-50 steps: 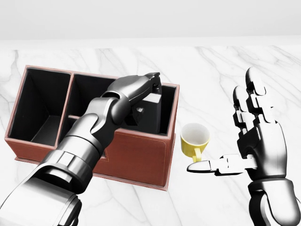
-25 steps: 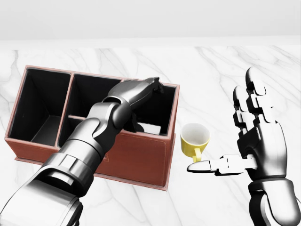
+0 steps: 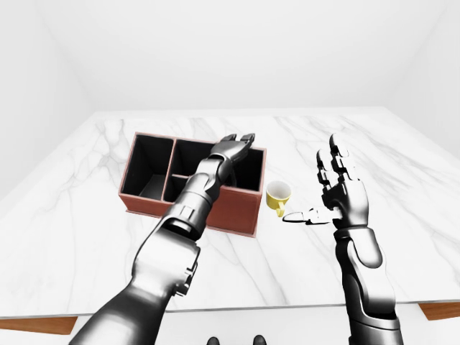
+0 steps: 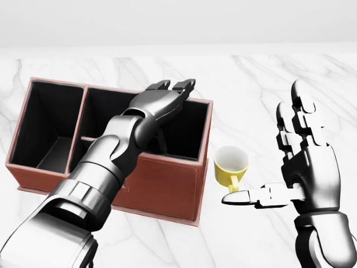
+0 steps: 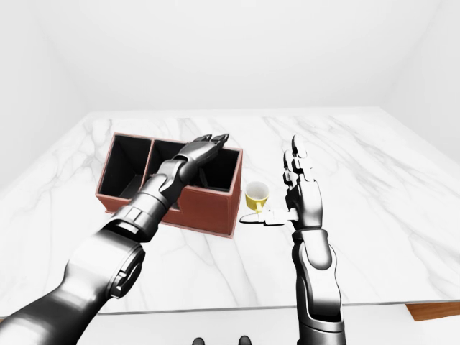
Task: Pick up the book and place it in the right compartment of the caddy.
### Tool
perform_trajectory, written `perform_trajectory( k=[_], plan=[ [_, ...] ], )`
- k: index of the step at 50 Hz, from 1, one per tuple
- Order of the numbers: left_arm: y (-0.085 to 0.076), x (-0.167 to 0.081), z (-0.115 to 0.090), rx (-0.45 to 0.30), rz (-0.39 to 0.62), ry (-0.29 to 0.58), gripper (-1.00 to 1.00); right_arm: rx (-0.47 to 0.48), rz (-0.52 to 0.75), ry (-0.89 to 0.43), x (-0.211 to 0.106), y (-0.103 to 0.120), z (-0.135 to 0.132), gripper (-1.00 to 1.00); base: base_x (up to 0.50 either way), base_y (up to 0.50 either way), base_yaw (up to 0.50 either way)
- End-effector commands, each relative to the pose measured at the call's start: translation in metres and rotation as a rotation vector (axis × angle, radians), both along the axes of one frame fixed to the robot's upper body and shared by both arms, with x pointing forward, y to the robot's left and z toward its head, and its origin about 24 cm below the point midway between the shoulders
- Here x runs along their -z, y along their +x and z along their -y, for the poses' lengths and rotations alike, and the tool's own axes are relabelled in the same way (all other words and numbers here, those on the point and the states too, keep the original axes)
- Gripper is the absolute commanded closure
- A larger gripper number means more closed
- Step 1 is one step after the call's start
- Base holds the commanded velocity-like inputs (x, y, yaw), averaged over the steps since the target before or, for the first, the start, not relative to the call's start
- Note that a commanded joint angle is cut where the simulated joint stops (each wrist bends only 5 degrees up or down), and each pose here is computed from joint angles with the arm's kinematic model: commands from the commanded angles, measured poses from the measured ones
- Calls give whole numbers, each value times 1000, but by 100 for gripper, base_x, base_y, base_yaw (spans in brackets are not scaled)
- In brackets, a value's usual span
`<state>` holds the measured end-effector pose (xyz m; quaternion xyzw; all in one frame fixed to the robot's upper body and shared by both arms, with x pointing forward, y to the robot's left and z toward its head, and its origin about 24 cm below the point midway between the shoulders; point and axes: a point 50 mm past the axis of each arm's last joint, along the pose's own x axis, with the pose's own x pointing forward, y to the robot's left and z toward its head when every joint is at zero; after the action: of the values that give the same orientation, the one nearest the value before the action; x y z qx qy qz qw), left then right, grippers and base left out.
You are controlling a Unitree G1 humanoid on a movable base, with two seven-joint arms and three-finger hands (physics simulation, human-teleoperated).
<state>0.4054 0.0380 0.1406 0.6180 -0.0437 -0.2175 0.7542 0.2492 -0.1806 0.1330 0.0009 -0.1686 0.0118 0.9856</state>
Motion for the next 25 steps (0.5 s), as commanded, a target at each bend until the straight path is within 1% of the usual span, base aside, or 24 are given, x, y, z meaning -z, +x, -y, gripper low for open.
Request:
perform_trajectory(
  k=[1,5,6,7,14,17,19,21,23,25],
  plan=[
    [4,-44,1,13,63,-82,-100,-2,0,-1,0,0,0,-100,0,0,0],
    [3,-63,0,19,99,-108,-100,-2,0,-1,0,0,0,-100,0,0,0],
    [3,-67,0,20,102,-114,-100,-1,10,11,-3,7,-7,-100,0,0,0],
    [2,-73,0,21,115,-121,-100,-3,8,19,-3,8,-11,-100,0,0,0],
    [-7,-104,-1,37,162,-162,-100,-3,18,12,-5,7,-10,-100,0,0,0],
    [-16,-115,-3,46,179,-197,-100,-3,23,9,-6,7,-11,-100,0,0,0],
    [-23,-119,-3,68,200,-217,-100,-2,25,9,-7,8,-11,-100,0,0,0],
    [-36,-122,-5,104,236,-270,-100,-1,25,10,-7,7,-11,-100,0,0,0],
    [-45,-123,-6,128,253,-309,-100,-1,28,10,-7,7,-11,-100,0,0,0],
    [-54,-127,-8,153,291,-375,-100,0,32,10,-8,8,-12,-100,0,0,0]
  ],
)
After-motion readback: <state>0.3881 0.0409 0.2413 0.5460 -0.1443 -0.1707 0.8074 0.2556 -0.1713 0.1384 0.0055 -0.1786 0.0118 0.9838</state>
